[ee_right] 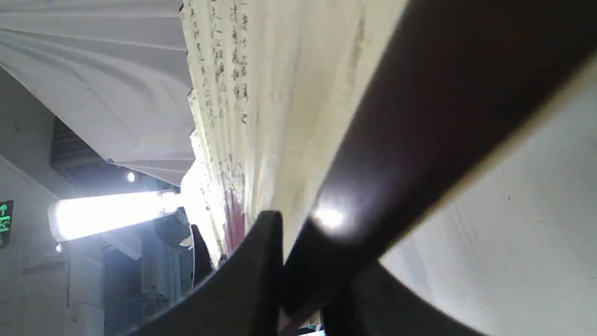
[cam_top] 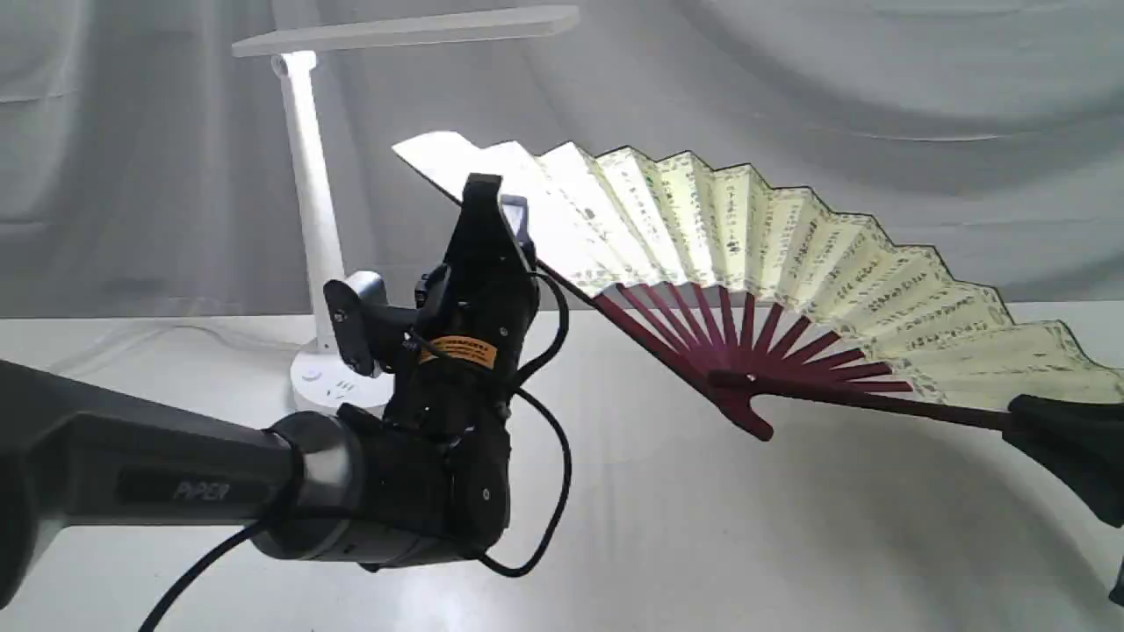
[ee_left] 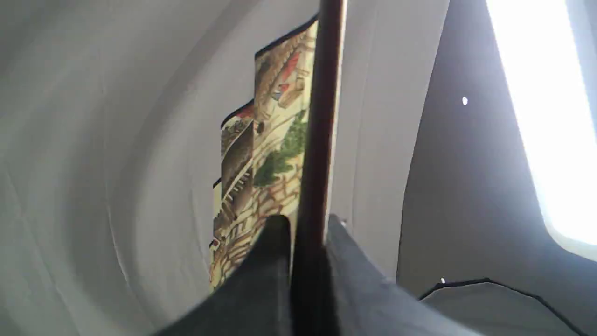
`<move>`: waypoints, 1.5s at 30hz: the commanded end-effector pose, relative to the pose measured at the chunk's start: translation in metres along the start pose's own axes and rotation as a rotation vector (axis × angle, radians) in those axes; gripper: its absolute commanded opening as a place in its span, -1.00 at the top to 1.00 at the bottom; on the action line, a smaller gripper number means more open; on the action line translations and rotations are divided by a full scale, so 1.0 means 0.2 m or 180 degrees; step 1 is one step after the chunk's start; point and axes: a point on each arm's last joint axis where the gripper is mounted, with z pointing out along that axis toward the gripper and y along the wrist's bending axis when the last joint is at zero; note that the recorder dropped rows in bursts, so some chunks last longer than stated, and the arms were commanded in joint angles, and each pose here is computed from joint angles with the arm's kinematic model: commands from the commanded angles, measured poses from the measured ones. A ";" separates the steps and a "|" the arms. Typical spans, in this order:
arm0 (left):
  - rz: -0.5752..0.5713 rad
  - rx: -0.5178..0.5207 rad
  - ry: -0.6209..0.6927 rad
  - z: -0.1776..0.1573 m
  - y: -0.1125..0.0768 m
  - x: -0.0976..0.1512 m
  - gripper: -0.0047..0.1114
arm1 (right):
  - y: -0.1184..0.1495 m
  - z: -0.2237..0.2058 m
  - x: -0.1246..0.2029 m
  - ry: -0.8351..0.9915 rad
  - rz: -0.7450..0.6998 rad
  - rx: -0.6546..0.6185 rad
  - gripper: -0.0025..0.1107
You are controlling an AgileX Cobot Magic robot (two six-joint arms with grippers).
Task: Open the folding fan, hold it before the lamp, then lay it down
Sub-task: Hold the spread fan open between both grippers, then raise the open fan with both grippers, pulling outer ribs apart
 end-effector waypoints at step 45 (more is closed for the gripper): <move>-0.0492 -0.0092 -0.0663 -0.10 0.03 -0.19 0.92 | 0.26 0.05 -0.23 -0.0169 -0.0584 -0.0029 0.96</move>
